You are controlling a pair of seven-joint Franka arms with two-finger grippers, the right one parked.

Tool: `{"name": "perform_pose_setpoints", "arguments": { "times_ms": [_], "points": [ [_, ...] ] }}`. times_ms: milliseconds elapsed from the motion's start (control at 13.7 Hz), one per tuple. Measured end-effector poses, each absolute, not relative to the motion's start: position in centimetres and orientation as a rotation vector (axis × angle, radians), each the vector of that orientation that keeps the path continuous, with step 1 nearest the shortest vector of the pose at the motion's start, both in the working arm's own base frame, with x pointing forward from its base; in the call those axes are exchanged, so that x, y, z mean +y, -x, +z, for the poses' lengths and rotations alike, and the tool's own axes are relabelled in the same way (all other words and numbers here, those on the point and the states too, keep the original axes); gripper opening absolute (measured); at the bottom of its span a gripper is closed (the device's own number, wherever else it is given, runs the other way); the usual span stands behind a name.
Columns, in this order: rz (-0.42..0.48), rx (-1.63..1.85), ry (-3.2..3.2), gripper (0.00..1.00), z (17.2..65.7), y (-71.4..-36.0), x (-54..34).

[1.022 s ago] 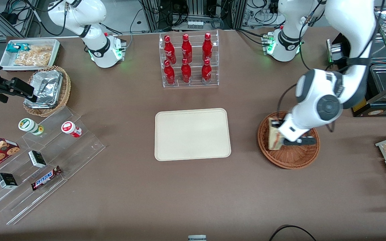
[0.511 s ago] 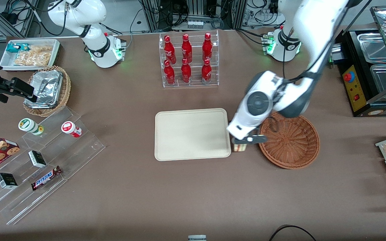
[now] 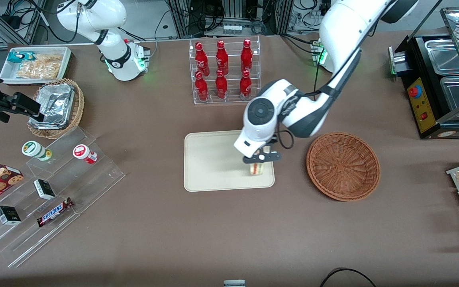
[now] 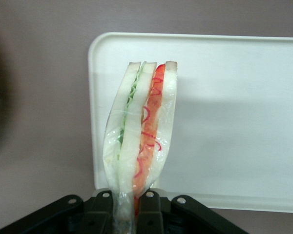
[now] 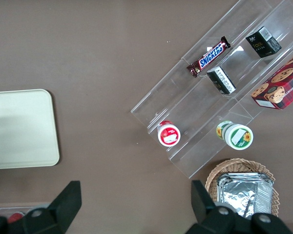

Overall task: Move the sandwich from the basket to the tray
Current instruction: 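Lift the sandwich and carry it with the left gripper over the tray, then lower the sandwich onto the tray and open the left gripper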

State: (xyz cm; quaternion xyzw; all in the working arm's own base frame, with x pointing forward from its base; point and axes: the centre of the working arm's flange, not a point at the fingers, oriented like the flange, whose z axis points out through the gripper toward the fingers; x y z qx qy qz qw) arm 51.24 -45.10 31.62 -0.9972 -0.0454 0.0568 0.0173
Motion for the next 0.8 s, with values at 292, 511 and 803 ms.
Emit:
{"name": "perform_pose_setpoints", "arguments": {
  "times_ms": [292, 511, 803],
  "points": [
    [0.101, -0.232, 3.085, 0.15, 29.6, -51.2, -49.6],
    [0.094, -0.286, 3.086, 0.15, 27.3, -51.7, -51.6],
    [0.117, -0.286, 3.09, 0.15, 25.8, -51.5, -52.9]
  ]
}}
